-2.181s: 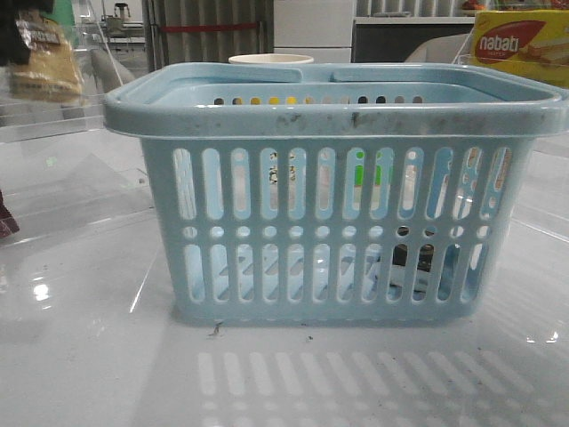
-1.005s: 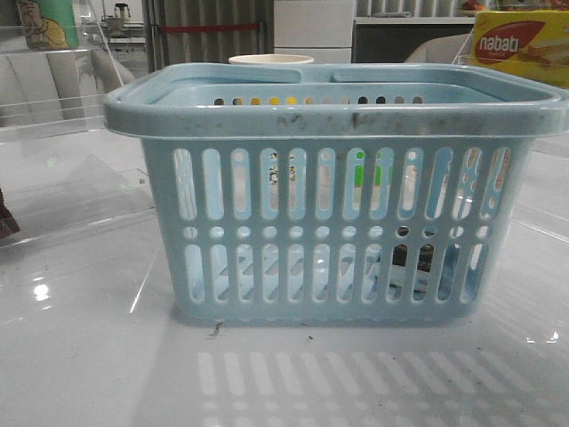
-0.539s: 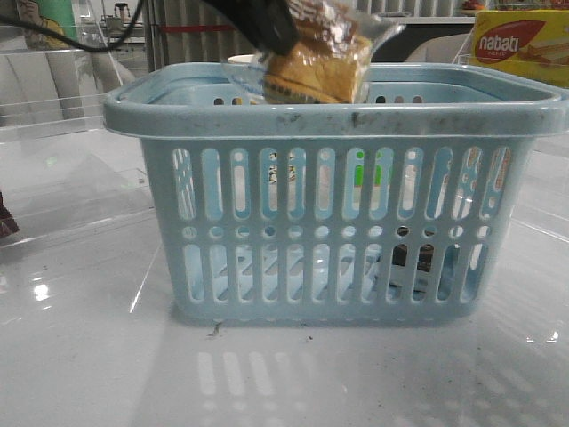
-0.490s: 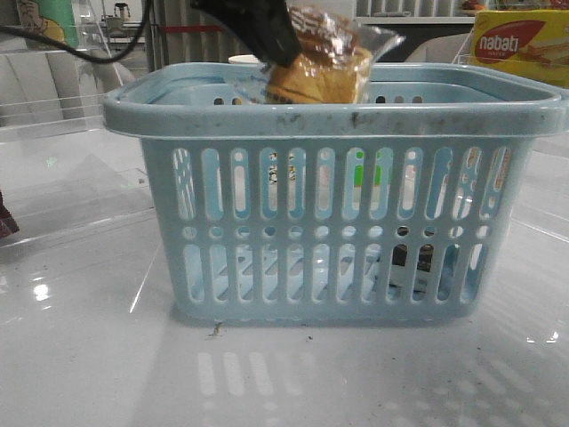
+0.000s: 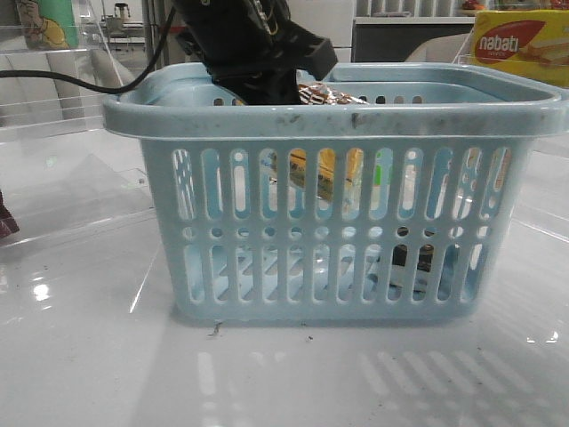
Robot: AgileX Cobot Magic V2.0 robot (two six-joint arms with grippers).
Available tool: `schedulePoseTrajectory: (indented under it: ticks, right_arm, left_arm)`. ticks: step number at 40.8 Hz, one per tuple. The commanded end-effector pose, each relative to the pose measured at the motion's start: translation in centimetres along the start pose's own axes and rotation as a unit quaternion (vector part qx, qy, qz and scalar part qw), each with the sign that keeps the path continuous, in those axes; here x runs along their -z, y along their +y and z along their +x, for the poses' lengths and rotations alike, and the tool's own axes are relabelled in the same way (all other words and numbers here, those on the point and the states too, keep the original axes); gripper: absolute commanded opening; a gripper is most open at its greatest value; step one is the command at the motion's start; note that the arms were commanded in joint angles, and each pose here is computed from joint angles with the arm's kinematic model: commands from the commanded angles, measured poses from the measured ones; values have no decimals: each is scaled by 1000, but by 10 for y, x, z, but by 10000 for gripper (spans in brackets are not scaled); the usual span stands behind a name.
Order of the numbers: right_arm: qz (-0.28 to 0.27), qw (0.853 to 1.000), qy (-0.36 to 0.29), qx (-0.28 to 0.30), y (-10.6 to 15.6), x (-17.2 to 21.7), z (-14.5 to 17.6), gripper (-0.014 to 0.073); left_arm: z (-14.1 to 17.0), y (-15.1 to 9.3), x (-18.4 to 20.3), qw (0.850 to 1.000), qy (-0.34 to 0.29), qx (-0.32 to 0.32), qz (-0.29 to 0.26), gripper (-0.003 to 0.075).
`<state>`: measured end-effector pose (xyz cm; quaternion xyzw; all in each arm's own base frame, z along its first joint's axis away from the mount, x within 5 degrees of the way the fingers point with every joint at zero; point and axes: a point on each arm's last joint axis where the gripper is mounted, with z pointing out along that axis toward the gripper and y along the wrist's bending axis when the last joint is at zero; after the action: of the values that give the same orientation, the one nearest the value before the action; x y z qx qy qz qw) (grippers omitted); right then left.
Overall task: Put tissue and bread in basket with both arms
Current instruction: 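Lower the bread bun into the basket and open the left gripper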
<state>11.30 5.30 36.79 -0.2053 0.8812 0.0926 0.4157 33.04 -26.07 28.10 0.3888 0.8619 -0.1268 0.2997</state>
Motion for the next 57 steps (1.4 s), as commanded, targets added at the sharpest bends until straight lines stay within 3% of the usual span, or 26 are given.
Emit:
schedulePoseTrajectory:
  ticks: [1, 6, 15, 19, 31, 37, 49, 57]
  right_arm:
    - [5, 999, -44, 6, -1, 7, -10, 601]
    - [5, 999, -44, 6, -1, 7, -10, 601]
    - [5, 999, -44, 6, -1, 7, -10, 601]
    - [5, 999, -44, 6, -1, 7, -10, 601]
    - [5, 999, -44, 6, -1, 7, -10, 601]
    - [5, 999, -44, 6, -1, 7, -10, 601]
    - [5, 999, -44, 6, -1, 7, -10, 601]
    - [5, 999, -44, 6, -1, 7, -10, 601]
  left_arm:
    - [-21, -3, 30, 997, -73, -1, -9, 91]
    - [-21, -3, 30, 997, -73, -1, -9, 137]
    - [-21, -3, 30, 997, -73, -1, -9, 380]
    - [-21, -3, 30, 997, -73, -1, -9, 435]
    - [-20, -2, 30, 998, -67, -3, -9, 436]
    - [-23, -3, 49, 997, -80, -10, -16, 436]
    - [-23, -15, 161, 986, -164, -23, -26, 435]
    - [3, -28, 232, 974, -223, -31, -35, 436]
